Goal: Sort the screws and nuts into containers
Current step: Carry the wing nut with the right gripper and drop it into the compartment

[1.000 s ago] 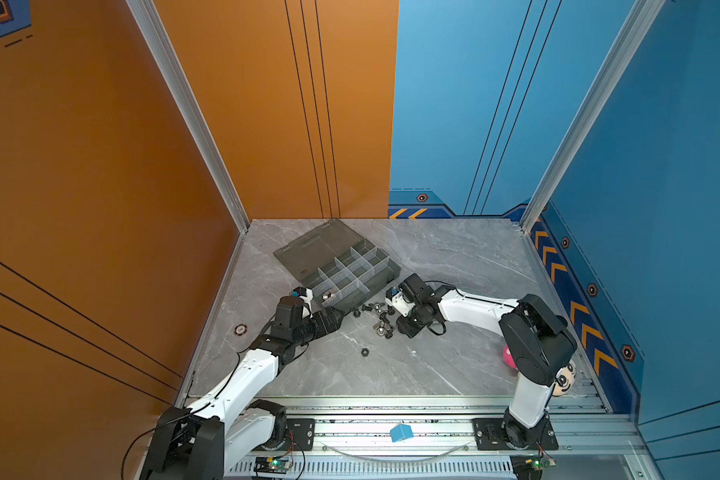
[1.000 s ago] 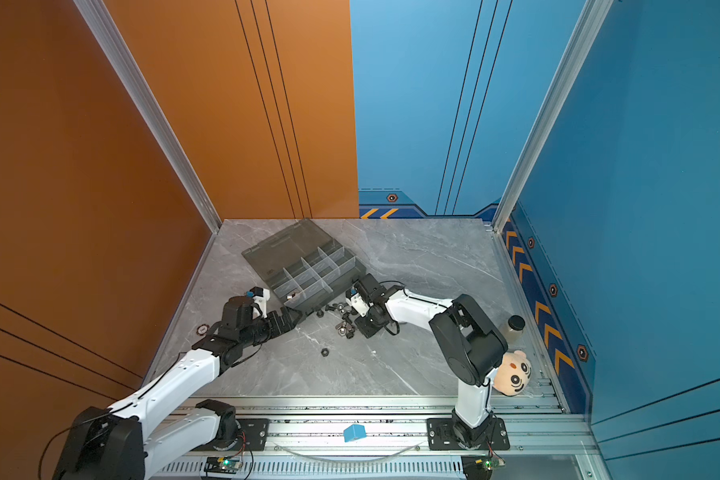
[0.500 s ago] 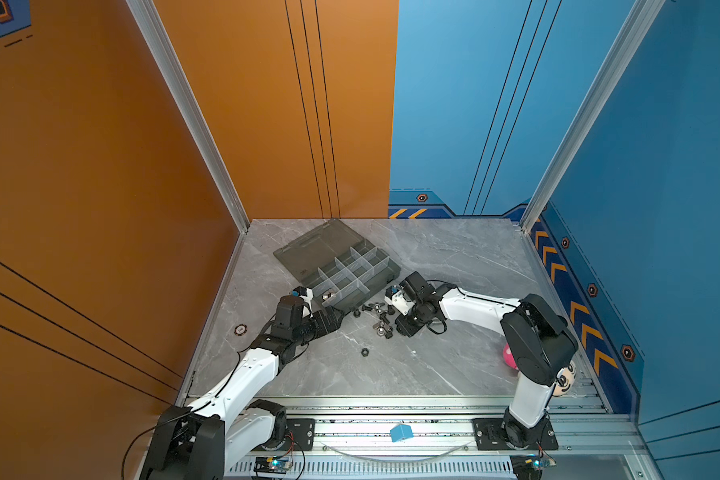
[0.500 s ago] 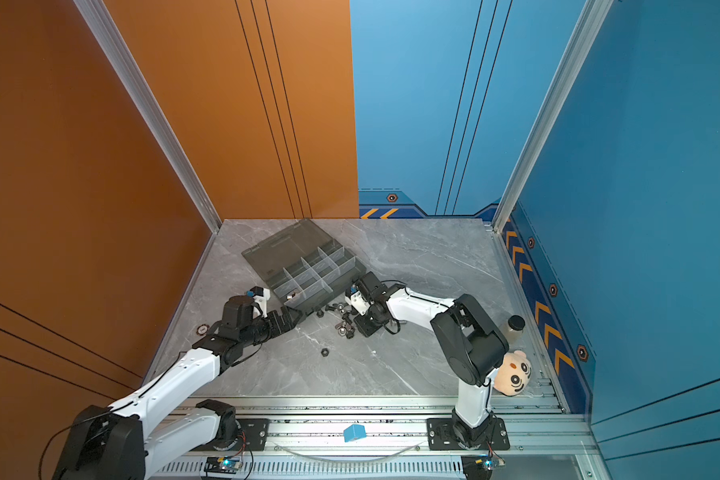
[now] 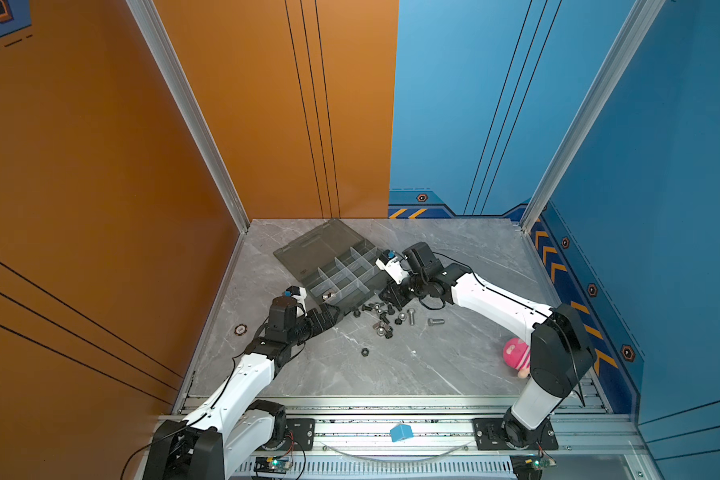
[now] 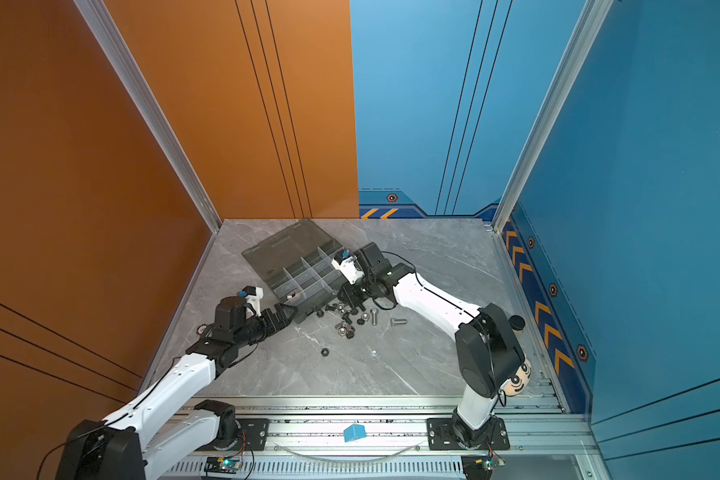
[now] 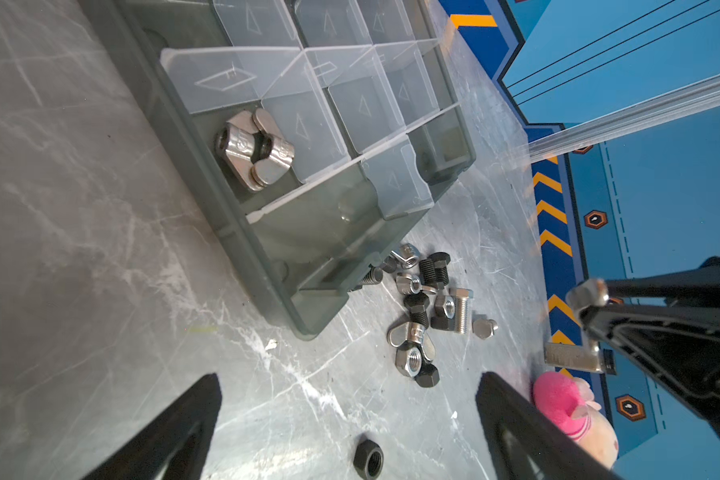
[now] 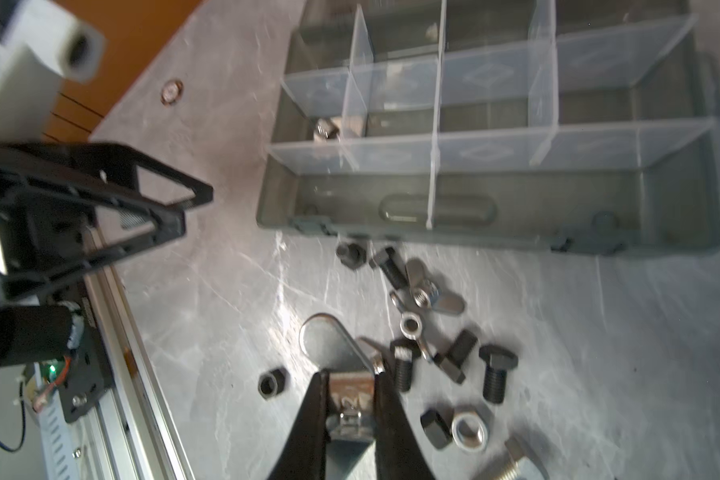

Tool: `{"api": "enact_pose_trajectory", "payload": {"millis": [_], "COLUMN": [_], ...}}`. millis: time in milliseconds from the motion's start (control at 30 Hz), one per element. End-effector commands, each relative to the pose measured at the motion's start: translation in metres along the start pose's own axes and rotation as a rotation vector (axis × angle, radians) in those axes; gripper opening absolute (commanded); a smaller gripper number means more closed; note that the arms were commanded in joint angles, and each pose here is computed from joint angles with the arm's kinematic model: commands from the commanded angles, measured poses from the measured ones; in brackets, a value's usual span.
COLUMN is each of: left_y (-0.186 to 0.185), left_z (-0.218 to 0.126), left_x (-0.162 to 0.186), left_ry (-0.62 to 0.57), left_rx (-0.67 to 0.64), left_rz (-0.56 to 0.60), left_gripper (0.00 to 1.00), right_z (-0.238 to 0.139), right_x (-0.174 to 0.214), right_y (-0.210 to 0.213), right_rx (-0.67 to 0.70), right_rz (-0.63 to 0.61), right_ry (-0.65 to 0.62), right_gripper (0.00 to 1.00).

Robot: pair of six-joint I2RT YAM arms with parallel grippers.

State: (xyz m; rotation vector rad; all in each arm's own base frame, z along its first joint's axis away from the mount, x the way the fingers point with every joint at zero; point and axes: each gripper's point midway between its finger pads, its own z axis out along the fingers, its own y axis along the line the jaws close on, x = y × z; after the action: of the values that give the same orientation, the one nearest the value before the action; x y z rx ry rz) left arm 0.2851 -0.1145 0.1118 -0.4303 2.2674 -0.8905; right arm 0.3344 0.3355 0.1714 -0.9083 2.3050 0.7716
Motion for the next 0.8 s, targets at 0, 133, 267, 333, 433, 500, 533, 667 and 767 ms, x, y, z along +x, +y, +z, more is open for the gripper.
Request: {"api": "enact_pose_trajectory", "payload": {"millis": [0, 133, 267, 333, 433, 500, 533, 667, 767], "left_y": [-0.004, -0.004, -0.002, 0.0, 0.002, 0.003, 0.004, 0.006, 0.007], "left_z": [-0.006, -0.012, -0.015, -0.016, -0.018, -0.019, -0.02, -0.022, -0.024], "left_x": [0.001, -0.001, -0.002, -0.002, -0.003, -0.004, -0.004, -0.005, -0.005], "left_ry": [-0.002, -0.014, -0.018, -0.02, -0.029, -0.032, -0.036, -0.048, -0.048], "left_rx": [0.042, 0.055, 0.053, 0.054, 0.051, 0.051, 0.051, 0.05, 0.048], "left_rz": [-0.023, -0.029, -0.032, -0.034, -0.036, -0.04, -0.042, -0.041, -0.036], "left_gripper": [0.98, 0.98, 0.98, 0.98, 0.98, 0.98, 0.98, 0.98, 0.98], "right_z": [0.008, 0.026, 0.05, 0.059, 0.082, 0.094, 0.1, 0.119, 0.133], "right_x": [-0.041, -0.073, -0.095, -0.107, -0.112, -0.113, -0.113, -0.112, -0.11], "right_y": [0.011, 0.012, 0.037, 0.042, 0.044, 0.047, 0.048, 0.048, 0.047], "right_rx": [-0.032, -0.01, -0.014, -0.005, 0.008, 0.004, 0.002, 0.012, 0.021], "right_rz": [-0.02, -0.045, -0.095, -0.107, -0.108, -0.106, -0.104, -0.089, -0.074], "right_ry": [-0.084, -0.129, -0.16, -0.182, -0.195, -0.201, -0.2, -0.206, -0.218], "right_gripper": [0.0, 0.0, 0.0, 0.0, 0.0, 0.0, 0.0, 0.0, 0.0]}}
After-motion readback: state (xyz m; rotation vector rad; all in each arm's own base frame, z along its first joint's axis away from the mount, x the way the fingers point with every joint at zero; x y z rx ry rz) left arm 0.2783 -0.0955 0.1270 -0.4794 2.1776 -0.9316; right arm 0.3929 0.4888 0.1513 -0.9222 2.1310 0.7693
